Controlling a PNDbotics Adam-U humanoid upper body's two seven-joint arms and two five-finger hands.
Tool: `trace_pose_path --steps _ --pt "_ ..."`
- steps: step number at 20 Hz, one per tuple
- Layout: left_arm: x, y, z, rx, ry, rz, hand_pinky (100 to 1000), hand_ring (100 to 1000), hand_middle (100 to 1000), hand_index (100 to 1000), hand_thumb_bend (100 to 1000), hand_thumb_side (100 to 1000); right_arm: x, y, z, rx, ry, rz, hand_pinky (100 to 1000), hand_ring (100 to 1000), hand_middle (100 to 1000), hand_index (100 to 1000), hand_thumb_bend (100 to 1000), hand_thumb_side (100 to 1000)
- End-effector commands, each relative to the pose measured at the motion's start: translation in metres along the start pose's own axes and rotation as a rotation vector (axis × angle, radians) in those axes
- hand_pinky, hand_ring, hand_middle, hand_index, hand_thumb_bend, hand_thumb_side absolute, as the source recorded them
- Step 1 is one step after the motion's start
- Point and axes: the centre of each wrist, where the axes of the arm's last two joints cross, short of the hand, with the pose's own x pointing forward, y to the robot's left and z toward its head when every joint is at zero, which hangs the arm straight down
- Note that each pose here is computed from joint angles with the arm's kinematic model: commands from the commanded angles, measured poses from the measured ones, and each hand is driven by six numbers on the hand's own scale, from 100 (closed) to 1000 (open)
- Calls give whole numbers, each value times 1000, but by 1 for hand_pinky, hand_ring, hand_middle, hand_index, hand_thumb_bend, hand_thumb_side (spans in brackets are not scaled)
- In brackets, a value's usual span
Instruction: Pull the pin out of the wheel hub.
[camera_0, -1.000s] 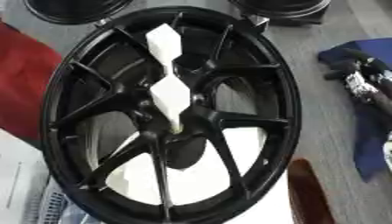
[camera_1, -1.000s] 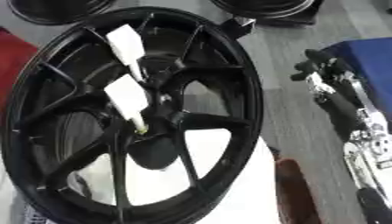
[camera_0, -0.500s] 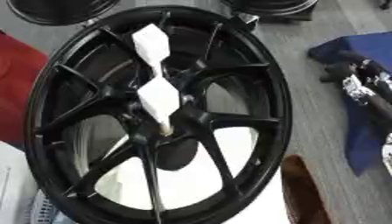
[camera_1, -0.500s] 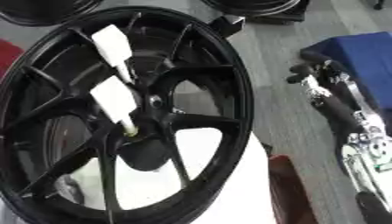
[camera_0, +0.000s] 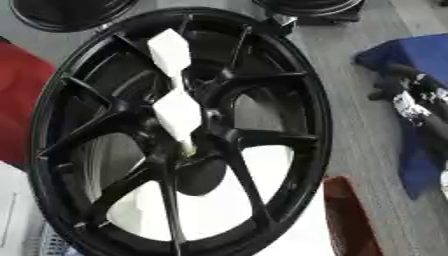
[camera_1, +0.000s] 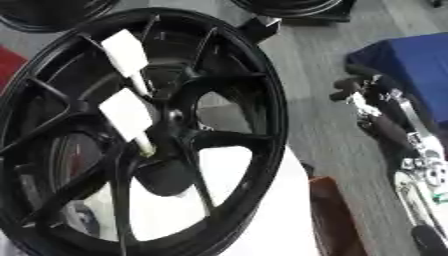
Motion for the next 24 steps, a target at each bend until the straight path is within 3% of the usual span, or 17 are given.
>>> trace_pose_path --steps 1,8,14,18,24 --pt "4 17 -10 -113 -48 -168 751 687 588 748 401 494 10 -5 -1 5 -25 49 943 691 673 849 100 423" --pt "14 42 -24 -323 -150 -402 769 694 619 764 414 509 12 -6 1 5 -26 65 942 691 673 848 100 423" --pt "5 31 -33 -493 -196 -495 785 718 650 786 421 541 12 -6 1 16 -26 75 942 690 673 847 100 422" --pt "-2 34 -40 -548 -212 -537 785 718 650 786 421 541 12 -7 2 14 -24 78 942 690 673 847 100 422" --pt "7 17 -61 -644 -296 -592 788 728 663 791 460 527 11 -6 3 31 -14 78 942 690 673 847 100 423"
